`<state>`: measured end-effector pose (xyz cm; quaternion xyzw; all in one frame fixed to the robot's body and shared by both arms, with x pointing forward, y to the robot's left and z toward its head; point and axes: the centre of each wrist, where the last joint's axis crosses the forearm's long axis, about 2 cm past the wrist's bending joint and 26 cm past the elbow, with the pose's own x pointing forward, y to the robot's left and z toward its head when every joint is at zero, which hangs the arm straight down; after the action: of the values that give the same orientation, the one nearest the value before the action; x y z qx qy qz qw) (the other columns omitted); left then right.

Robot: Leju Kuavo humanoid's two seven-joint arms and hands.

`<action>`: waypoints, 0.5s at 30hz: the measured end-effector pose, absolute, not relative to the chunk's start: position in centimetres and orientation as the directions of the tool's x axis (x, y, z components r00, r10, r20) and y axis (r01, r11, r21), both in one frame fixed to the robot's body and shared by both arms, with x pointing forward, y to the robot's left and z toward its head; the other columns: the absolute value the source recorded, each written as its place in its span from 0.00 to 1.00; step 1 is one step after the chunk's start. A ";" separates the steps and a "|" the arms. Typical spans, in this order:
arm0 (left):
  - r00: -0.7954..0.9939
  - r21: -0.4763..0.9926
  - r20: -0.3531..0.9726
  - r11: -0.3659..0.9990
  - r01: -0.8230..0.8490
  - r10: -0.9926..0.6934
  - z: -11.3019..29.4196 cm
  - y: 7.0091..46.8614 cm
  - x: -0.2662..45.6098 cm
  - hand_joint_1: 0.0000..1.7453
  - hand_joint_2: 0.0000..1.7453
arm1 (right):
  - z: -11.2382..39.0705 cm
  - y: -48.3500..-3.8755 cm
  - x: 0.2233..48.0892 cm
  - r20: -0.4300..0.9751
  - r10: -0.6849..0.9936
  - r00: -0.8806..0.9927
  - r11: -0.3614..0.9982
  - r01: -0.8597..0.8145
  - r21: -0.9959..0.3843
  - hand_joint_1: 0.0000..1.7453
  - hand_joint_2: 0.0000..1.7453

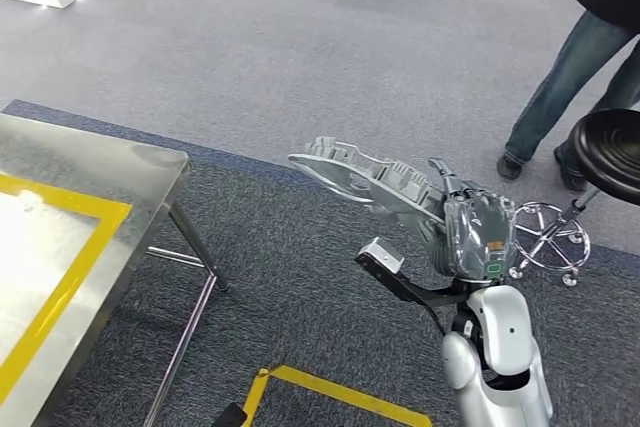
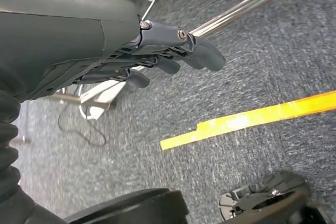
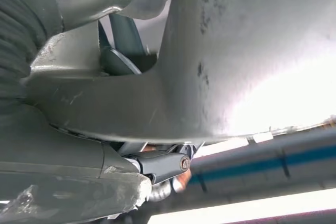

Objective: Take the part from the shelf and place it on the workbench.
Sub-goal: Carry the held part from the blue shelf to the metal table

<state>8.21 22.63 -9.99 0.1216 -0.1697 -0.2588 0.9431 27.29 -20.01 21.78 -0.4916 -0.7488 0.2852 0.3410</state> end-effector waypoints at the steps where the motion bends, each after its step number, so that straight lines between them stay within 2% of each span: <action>1: 0.810 0.315 0.260 0.839 0.444 -0.526 -10.0 22.6 8.2 0.00 1.00 | 22.3 -20.1 27.5 0.217 0.936 -0.278 0.341 0.559 -0.756 1.00 1.00; 15: 0.827 0.271 0.273 0.864 0.424 -0.491 -10.1 22.6 8.0 0.00 1.00 | 28.5 -19.1 29.4 0.121 0.940 -0.318 0.316 0.685 -0.656 1.00 1.00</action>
<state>7.97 22.61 -10.06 0.0998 -0.1689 -0.2408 0.9505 29.37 -19.06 28.46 -0.5269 -0.7711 0.2536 0.2518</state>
